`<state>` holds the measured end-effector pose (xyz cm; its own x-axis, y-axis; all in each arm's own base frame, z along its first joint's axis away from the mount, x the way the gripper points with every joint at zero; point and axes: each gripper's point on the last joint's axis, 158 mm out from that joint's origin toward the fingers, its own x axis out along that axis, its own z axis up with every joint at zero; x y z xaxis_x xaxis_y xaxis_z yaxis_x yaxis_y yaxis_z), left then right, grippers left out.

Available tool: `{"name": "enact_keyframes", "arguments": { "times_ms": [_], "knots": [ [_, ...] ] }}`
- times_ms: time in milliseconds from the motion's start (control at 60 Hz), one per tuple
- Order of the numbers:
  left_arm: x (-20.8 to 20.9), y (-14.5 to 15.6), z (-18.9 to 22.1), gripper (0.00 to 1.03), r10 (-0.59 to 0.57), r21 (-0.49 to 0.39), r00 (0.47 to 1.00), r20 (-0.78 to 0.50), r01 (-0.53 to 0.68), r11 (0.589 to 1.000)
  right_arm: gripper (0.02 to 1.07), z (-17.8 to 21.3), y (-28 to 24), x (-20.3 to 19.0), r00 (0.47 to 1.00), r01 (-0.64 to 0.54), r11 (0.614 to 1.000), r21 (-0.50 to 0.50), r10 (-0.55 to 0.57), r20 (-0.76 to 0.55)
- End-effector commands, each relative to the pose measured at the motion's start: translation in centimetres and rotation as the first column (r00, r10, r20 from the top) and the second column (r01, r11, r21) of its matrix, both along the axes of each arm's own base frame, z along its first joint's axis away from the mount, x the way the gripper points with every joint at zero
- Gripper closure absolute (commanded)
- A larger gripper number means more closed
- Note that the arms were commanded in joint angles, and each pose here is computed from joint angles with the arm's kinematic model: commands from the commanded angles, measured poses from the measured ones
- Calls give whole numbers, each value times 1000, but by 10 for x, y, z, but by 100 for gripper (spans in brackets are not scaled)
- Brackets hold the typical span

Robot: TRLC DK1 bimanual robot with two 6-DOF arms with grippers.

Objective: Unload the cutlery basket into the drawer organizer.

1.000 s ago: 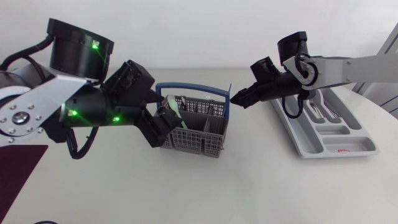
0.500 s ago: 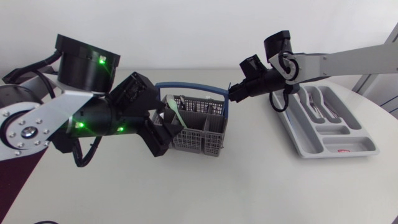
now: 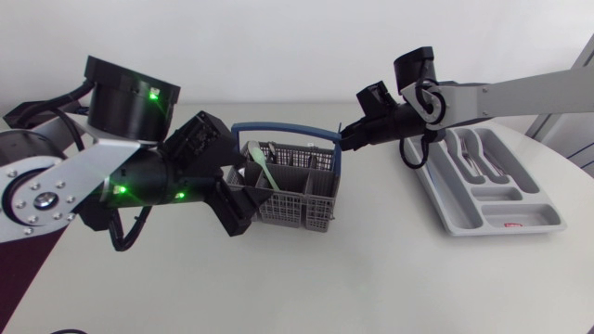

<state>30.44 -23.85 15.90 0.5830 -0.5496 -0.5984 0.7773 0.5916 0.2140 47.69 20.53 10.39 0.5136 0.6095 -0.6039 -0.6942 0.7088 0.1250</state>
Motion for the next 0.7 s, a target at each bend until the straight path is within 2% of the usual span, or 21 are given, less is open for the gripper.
{"name": "enact_keyframes", "arguments": {
  "times_ms": [0, 283, 450, 567, 683],
  "knots": [
    [-6, 1, -4, 9, -12, 7, 1000, 5, 12, 1000, 101, 13, -6, -6, 1000, 17, 999, 26, -18, 3],
    [-8, -1, -4, 9, -20, 7, 1000, 5, 20, 1000, 101, 61, -12, -26, 998, 5, 997, 76, -10, 64],
    [-9, -1, -2, 9, -19, 6, 1000, 12, 19, 1000, 101, 108, -19, -38, 992, 5, 994, 110, -19, 126],
    [-11, 1, -2, 9, -15, 9, 1000, 16, 15, 1000, 101, 137, -32, -50, 987, 19, 992, 126, -39, 158],
    [-10, 4, 1, 9, -8, 9, 1000, 24, 8, 1000, 101, 150, -52, -54, 983, 61, 990, 125, -81, 165]
  ]
}}
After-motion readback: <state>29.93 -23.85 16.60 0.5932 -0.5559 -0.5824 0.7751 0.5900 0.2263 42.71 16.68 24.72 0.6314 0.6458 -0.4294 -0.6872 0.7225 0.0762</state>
